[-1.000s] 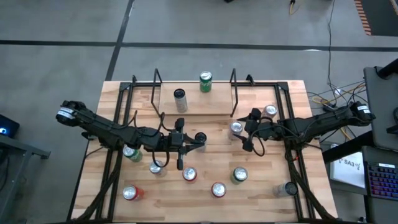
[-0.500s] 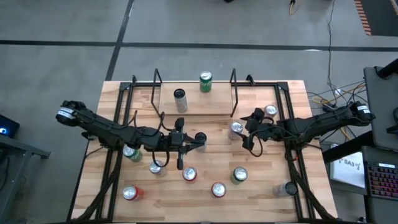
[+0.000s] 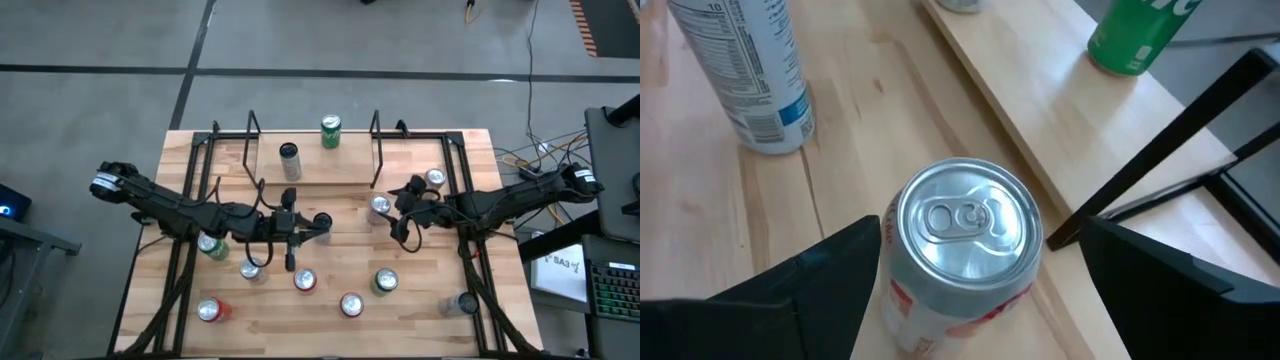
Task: Sort soda cans
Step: Put the middle red silver soda can on the shelf
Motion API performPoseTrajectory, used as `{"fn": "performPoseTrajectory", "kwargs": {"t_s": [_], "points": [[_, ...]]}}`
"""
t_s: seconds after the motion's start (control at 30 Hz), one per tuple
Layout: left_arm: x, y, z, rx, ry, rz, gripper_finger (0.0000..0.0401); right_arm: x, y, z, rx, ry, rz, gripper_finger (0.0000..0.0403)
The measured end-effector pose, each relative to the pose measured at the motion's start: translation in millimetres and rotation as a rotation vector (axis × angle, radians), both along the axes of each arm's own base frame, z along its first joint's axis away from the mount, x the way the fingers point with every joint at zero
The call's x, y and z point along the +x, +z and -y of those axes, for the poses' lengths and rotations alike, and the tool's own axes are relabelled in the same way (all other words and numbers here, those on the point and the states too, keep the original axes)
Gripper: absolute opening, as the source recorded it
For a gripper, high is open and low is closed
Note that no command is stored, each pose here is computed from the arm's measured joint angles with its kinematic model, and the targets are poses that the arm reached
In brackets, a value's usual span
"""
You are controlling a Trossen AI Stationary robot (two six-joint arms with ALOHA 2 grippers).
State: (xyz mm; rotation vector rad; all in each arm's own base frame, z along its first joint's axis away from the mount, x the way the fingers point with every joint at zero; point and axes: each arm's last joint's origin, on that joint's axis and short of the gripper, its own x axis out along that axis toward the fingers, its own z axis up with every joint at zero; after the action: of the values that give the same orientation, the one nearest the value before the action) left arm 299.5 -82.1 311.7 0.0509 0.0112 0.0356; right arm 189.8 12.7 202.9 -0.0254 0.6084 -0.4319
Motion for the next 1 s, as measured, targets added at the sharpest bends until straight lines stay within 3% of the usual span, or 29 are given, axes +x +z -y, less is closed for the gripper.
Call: {"fn": "performPoseTrajectory", "kwargs": {"t_s": [0.5, 0.87, 1.0], "points": [[0, 0, 0, 0.007, 0.000, 0.000, 0.0000, -4, -10, 1, 0.041, -0.032, -0.006, 0.0331], [0, 0, 0, 0.022, 0.000, -0.001, 0.0000, -14, -33, 2, 0.078, -0.060, -0.043, 0.0331], [0, 0, 0, 0.025, 0.000, -0.001, 0.0000, -17, -46, 2, 0.085, -0.050, 0.014, 0.0331]]}}
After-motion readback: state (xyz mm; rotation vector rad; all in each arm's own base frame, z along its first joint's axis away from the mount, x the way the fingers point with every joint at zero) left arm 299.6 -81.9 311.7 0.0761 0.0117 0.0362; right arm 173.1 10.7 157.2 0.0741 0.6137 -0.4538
